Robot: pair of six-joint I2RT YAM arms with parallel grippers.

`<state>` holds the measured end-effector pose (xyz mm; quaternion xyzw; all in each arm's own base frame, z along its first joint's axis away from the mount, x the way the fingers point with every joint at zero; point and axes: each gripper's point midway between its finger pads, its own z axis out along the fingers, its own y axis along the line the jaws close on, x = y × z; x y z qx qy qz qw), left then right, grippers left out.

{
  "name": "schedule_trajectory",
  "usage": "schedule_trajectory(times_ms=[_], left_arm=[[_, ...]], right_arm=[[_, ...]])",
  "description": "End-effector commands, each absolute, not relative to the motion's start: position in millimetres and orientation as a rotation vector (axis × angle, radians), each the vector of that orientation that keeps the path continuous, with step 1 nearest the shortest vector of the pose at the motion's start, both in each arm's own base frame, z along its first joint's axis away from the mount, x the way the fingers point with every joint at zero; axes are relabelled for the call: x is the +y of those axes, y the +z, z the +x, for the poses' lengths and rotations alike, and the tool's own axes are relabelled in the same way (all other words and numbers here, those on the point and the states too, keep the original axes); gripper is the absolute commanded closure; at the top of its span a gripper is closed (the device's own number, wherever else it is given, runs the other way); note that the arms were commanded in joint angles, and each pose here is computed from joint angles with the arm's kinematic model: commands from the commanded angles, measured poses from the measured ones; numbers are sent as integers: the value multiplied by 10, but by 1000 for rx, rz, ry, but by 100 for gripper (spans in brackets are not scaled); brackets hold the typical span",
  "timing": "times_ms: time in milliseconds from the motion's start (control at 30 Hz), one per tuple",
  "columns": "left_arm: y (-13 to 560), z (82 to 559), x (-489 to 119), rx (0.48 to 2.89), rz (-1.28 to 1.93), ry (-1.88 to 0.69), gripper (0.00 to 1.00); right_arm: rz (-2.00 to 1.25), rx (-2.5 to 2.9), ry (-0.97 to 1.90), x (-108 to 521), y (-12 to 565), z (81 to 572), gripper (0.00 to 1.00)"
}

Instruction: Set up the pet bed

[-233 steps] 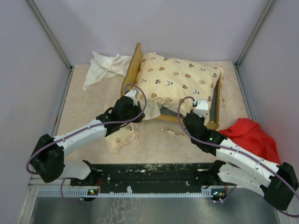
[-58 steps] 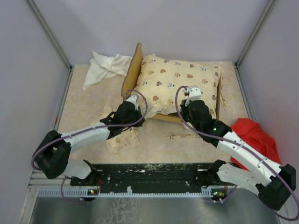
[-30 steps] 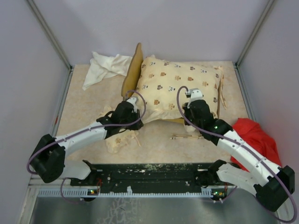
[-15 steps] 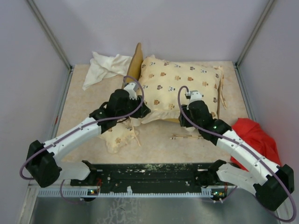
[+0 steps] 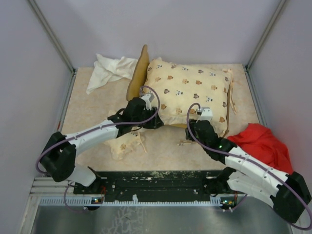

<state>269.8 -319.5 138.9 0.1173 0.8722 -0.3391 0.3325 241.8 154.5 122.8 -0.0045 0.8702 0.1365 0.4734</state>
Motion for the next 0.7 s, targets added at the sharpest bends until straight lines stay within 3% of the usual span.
schedule_trajectory(times_ms=[0, 267, 333, 433, 567, 667], left_arm=[[1265, 2851, -3167, 2253, 291, -801, 49], [1076, 2947, -3167, 2274, 285, -741, 51], [1071, 2975, -3140, 2272, 287, -711, 55], [1109, 3008, -3098, 2260, 287, -680, 65], [1222, 3004, -3035, 2236, 287, -658, 72], [1384, 2901, -3092, 2197, 342, -720, 66]], right_arm=[[62, 1931, 328, 1539, 1432, 2654, 55], [64, 1850, 189, 1376, 1326, 2799, 57], [71, 1840, 147, 1296, 1317, 2801, 69], [43, 1853, 130, 1255, 1321, 2751, 100], [82, 1916, 134, 1156, 1351, 2603, 100], [47, 1924, 214, 1221, 1451, 2503, 100]])
